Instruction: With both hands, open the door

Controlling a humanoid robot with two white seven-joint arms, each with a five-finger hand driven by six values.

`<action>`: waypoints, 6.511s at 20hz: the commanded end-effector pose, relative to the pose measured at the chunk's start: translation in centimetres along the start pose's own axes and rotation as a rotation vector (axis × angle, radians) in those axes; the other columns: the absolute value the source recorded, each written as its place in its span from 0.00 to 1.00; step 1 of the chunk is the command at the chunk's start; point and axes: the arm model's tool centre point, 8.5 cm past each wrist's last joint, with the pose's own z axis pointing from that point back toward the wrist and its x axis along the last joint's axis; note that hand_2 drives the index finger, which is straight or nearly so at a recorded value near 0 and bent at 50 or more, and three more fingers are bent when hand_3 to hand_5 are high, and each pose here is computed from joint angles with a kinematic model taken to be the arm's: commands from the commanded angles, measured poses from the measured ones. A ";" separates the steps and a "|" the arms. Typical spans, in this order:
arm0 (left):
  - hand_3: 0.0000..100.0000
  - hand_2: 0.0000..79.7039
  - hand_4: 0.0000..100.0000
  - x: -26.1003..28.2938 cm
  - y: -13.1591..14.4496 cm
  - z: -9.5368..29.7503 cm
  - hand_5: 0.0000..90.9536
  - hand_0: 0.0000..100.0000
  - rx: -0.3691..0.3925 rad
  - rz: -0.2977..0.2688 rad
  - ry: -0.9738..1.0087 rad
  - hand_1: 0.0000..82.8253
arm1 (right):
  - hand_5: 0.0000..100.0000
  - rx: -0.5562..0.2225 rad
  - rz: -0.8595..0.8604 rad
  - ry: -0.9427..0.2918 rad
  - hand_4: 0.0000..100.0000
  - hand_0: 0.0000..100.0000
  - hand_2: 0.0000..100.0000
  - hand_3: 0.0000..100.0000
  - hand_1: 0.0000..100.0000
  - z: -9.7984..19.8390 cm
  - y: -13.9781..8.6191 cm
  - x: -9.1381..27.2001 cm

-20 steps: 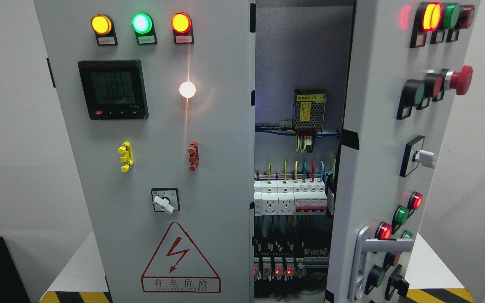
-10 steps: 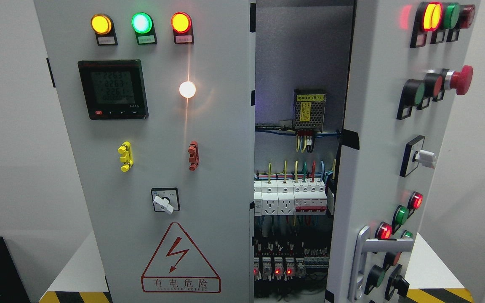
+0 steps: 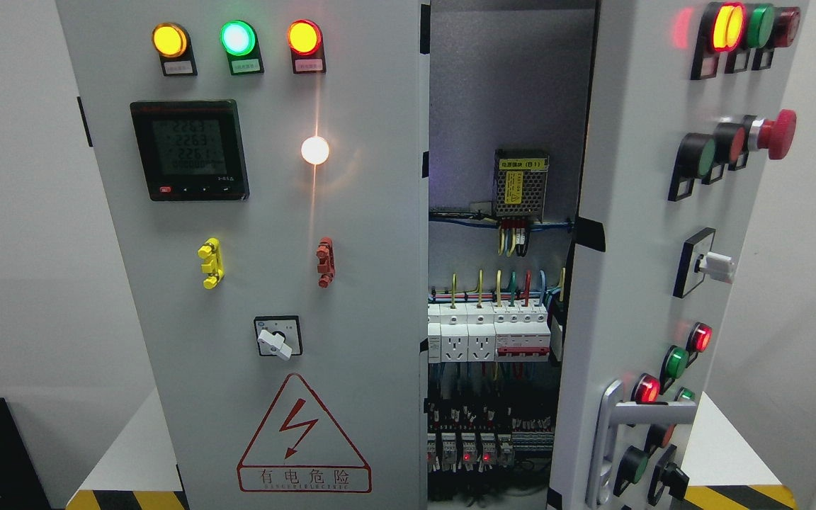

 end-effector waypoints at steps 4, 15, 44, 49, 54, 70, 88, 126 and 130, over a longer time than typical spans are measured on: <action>0.00 0.00 0.00 7.5 1.6 -3.3 0.00 0.00 -0.109 0.006 -0.143 0.00 | 0.00 -0.001 -0.001 0.000 0.00 0.19 0.00 0.00 0.00 0.0 0.0 0.0; 0.00 0.00 0.00 15.2 4.7 -5.9 0.00 0.00 -0.163 0.041 -0.249 0.00 | 0.00 0.001 0.000 -0.001 0.00 0.19 0.00 0.00 0.00 0.0 0.1 0.0; 0.00 0.00 0.00 30.4 1.7 -10.1 0.00 0.00 -0.454 0.148 -0.289 0.00 | 0.00 -0.001 -0.001 0.000 0.00 0.19 0.00 0.00 0.00 0.0 0.0 0.0; 0.00 0.00 0.00 30.2 -0.1 -10.8 0.00 0.00 -0.502 0.162 -0.285 0.00 | 0.00 -0.001 -0.001 0.000 0.00 0.19 0.00 0.00 0.00 0.0 0.0 0.0; 0.00 0.00 0.00 30.0 -1.8 -11.6 0.00 0.00 -0.542 0.172 -0.280 0.00 | 0.00 0.000 0.000 0.000 0.00 0.19 0.00 0.00 0.00 0.0 0.0 0.0; 0.00 0.00 0.00 31.3 -5.0 -13.0 0.00 0.00 -0.622 0.182 -0.309 0.00 | 0.00 0.000 0.000 0.000 0.00 0.19 0.00 0.00 0.00 0.0 0.0 0.0; 0.00 0.00 0.00 31.9 -8.3 -13.8 0.00 0.00 -0.700 0.193 -0.317 0.00 | 0.00 0.001 0.001 -0.001 0.00 0.19 0.00 0.00 0.00 0.0 0.1 0.0; 0.00 0.00 0.00 32.0 -17.4 -19.2 0.00 0.00 -0.818 0.265 -0.302 0.00 | 0.00 0.001 0.000 -0.002 0.00 0.19 0.00 0.00 0.00 0.0 0.1 0.1; 0.00 0.00 0.00 32.5 -18.4 -19.8 0.00 0.00 -0.828 0.263 -0.305 0.00 | 0.00 0.000 0.000 0.000 0.00 0.19 0.00 0.00 0.00 0.0 0.0 0.0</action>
